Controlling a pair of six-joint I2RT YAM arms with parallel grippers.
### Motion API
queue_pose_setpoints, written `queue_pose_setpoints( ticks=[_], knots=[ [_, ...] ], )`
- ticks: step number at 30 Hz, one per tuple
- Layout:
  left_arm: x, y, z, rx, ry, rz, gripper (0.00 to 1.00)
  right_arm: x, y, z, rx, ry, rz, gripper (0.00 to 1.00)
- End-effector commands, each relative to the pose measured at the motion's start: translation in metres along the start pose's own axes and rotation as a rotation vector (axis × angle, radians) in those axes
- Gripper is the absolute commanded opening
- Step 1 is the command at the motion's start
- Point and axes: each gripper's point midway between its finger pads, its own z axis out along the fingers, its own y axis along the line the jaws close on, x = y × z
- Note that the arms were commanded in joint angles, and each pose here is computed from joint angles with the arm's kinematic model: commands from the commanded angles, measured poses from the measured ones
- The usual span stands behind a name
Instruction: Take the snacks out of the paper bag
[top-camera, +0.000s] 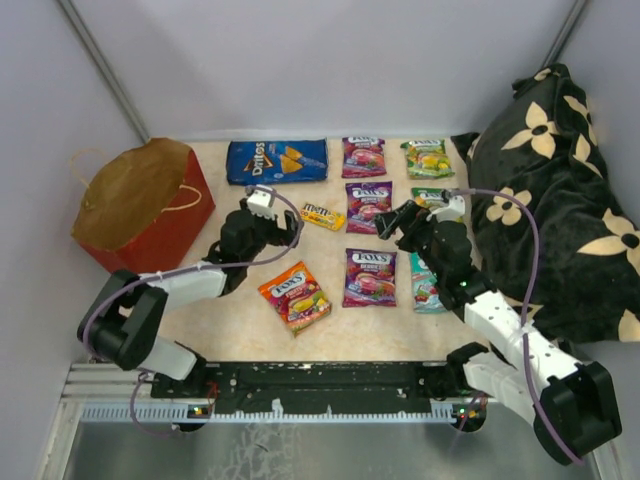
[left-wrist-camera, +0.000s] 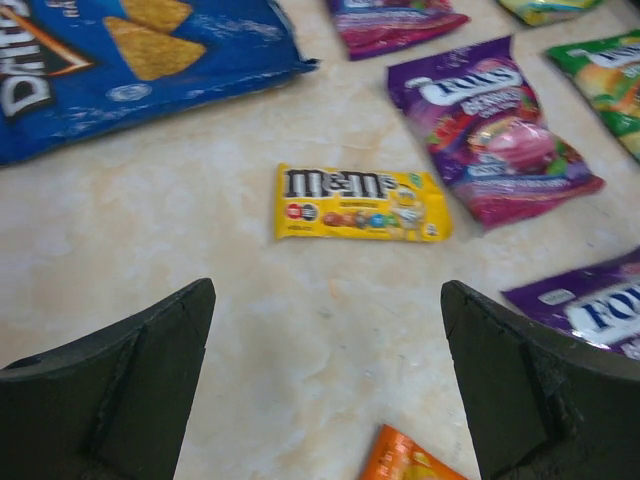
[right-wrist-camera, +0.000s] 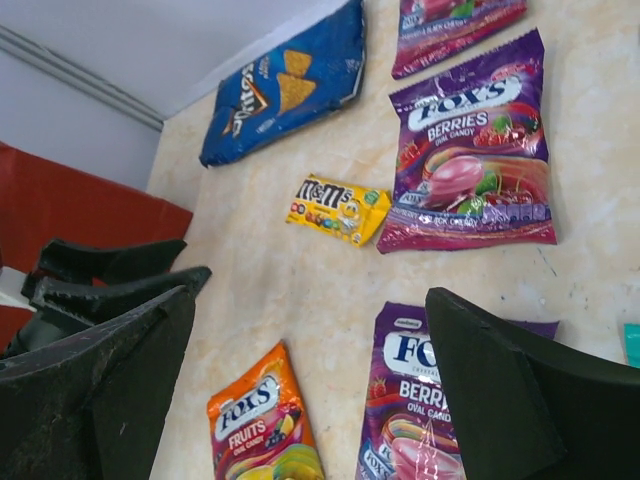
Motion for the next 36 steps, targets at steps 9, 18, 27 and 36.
queue_pose_setpoints(
  ticks=[9,18,27,36],
  knots=[
    [-0.003,0.125,0.001,-0.111,-0.246,-0.154,1.00,0.004,0.002,0.007,-0.012,0.028,-0.011,0.99],
    [-0.010,0.142,0.023,-0.064,-0.205,-0.214,0.99,0.012,0.008,0.007,-0.034,0.086,-0.021,0.99],
    [-0.013,0.162,0.015,-0.124,-0.117,-0.164,0.99,0.027,0.000,0.009,-0.034,0.131,-0.036,0.99],
    [-0.008,0.201,-0.001,-0.185,-0.073,-0.167,0.99,0.039,0.011,0.023,-0.092,0.213,-0.060,0.99]
  ],
)
